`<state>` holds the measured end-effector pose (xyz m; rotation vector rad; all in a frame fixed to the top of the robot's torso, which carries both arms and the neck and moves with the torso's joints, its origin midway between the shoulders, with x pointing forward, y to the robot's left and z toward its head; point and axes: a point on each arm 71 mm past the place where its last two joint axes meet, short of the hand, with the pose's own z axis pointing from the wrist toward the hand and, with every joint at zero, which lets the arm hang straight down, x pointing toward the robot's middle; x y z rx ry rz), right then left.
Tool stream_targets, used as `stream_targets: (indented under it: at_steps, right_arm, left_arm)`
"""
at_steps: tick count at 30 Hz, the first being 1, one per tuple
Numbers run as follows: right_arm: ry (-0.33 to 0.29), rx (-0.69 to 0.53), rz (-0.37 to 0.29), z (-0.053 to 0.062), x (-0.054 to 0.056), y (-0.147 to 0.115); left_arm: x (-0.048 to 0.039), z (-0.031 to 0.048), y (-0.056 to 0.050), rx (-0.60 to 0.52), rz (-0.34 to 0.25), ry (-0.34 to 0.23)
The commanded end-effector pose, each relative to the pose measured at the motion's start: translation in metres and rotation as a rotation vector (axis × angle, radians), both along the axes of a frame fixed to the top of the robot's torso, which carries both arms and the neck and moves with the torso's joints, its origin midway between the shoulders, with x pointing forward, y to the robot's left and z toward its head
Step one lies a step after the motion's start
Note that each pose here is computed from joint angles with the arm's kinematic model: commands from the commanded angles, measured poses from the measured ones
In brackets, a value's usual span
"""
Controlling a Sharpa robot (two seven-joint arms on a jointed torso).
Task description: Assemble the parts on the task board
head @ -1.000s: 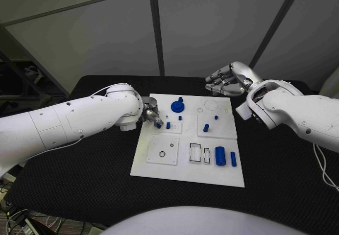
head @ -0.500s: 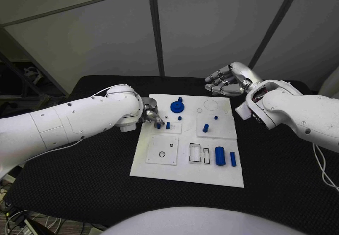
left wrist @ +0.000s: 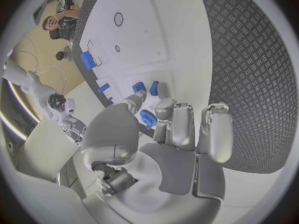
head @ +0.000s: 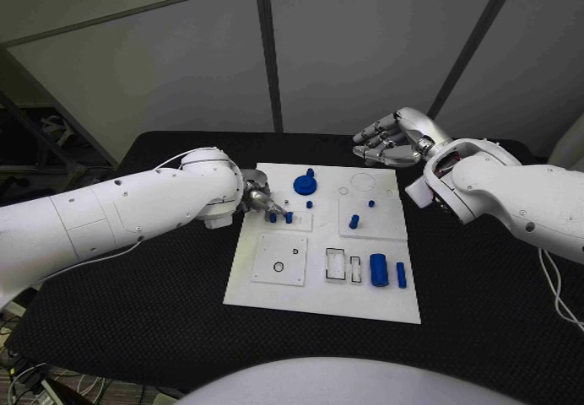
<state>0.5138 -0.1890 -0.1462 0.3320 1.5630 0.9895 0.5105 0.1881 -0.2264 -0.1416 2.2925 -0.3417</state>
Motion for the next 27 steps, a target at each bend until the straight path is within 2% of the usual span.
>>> stream_targets:
  at_steps: [1,7,14,19,23,27]
  right_arm:
    - [-0.008,0.005,0.007,0.002,0.0,0.0]
    - [-0.008,0.005,0.006,0.002,0.0,0.0]
    - [-0.008,0.005,0.002,0.001,0.001,-0.001]
    - [-0.008,0.005,0.001,0.001,0.001,-0.001]
    - [-0.007,0.005,0.0,0.001,0.001,-0.001]
    - [-0.008,0.005,0.0,0.001,0.001,-0.002]
  left_arm:
    - [0.0007,0.0012,0.002,-0.011,0.023,-0.028]
    - [0.0019,0.0053,0.003,-0.04,0.05,-0.067]
    - [0.0064,0.0172,0.004,-0.105,0.103,-0.144]
    - [0.0082,0.0234,0.003,-0.174,0.119,-0.187]
    - [0.0087,0.0299,-0.003,-0.267,0.083,-0.241]
    - [0.0078,0.0374,-0.015,-0.363,0.003,-0.32]
